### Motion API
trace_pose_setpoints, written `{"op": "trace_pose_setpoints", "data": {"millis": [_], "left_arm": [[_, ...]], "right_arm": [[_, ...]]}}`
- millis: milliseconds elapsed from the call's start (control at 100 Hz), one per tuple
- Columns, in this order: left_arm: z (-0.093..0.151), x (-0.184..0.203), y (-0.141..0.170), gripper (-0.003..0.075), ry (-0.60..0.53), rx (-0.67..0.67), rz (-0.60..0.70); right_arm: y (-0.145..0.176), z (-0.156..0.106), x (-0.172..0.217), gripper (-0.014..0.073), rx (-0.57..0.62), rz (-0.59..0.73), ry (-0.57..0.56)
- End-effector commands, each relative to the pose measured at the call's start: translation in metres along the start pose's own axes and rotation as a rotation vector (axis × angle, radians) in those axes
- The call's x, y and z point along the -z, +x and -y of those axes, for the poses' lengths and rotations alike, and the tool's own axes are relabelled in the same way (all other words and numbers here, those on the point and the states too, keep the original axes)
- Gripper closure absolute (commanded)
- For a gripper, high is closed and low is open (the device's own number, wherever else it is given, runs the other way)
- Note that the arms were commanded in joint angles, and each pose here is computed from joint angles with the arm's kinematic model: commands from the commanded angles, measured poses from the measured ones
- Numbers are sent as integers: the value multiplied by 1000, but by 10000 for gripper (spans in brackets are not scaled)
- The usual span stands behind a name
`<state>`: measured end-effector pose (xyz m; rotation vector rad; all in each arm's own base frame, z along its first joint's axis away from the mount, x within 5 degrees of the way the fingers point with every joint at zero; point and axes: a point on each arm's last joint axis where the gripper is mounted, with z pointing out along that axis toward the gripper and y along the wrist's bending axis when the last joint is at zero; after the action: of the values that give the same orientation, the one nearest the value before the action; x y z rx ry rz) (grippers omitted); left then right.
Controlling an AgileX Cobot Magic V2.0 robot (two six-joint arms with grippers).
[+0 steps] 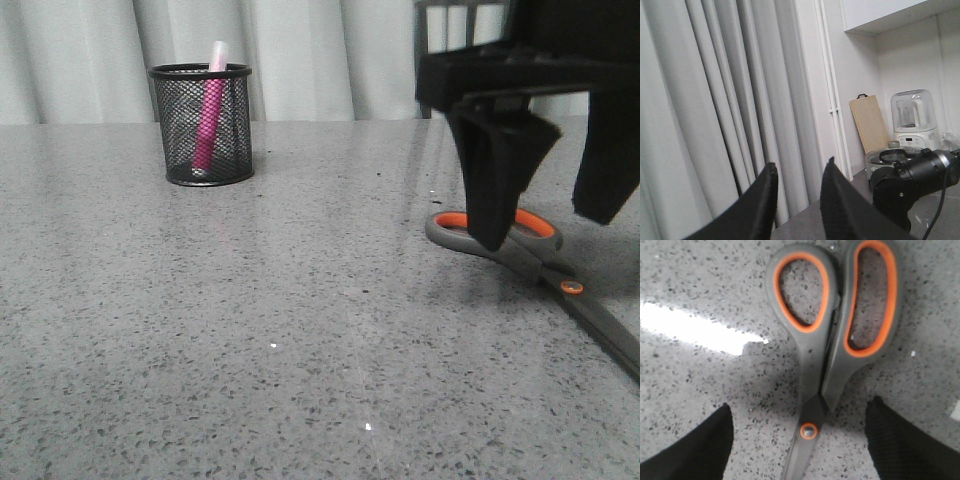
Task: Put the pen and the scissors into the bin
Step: 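Lower the right gripper onto the grey-orange scissors and grasp them, then lift the scissors and carry them above the mesh cup, right gripper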
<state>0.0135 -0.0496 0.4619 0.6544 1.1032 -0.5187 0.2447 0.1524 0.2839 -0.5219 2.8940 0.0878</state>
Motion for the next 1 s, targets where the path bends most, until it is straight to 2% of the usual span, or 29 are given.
{"op": "trace_pose_setpoints", "data": {"millis": [0,210,500,660,710,760,910,990], "left_arm": [[-3,-1,-8,533,-16,50,49],[-3,-1,-8,533,-11,52,50],[-3,-1,-8,533,-7,54,49],[-3,-1,-8,533,-10,54,50],[-3,-1,-8,533,-13,54,51],[-4,-1,-9,533,-16,54,53],[-4,-1,-9,533,-18,54,54],[-4,-1,-9,533,-16,57,55]], "right_arm": [[-4,1,7,113,-11,42,7],[-9,1,-8,184,-33,3,14],[-5,14,-25,184,-81,-20,27],[-9,15,-30,188,-108,39,-8],[-11,14,-30,228,-113,62,-20],[-12,14,-30,308,-113,77,-23],[-15,14,-29,672,-86,108,-28],[-20,13,-25,664,-62,146,-33]]}}
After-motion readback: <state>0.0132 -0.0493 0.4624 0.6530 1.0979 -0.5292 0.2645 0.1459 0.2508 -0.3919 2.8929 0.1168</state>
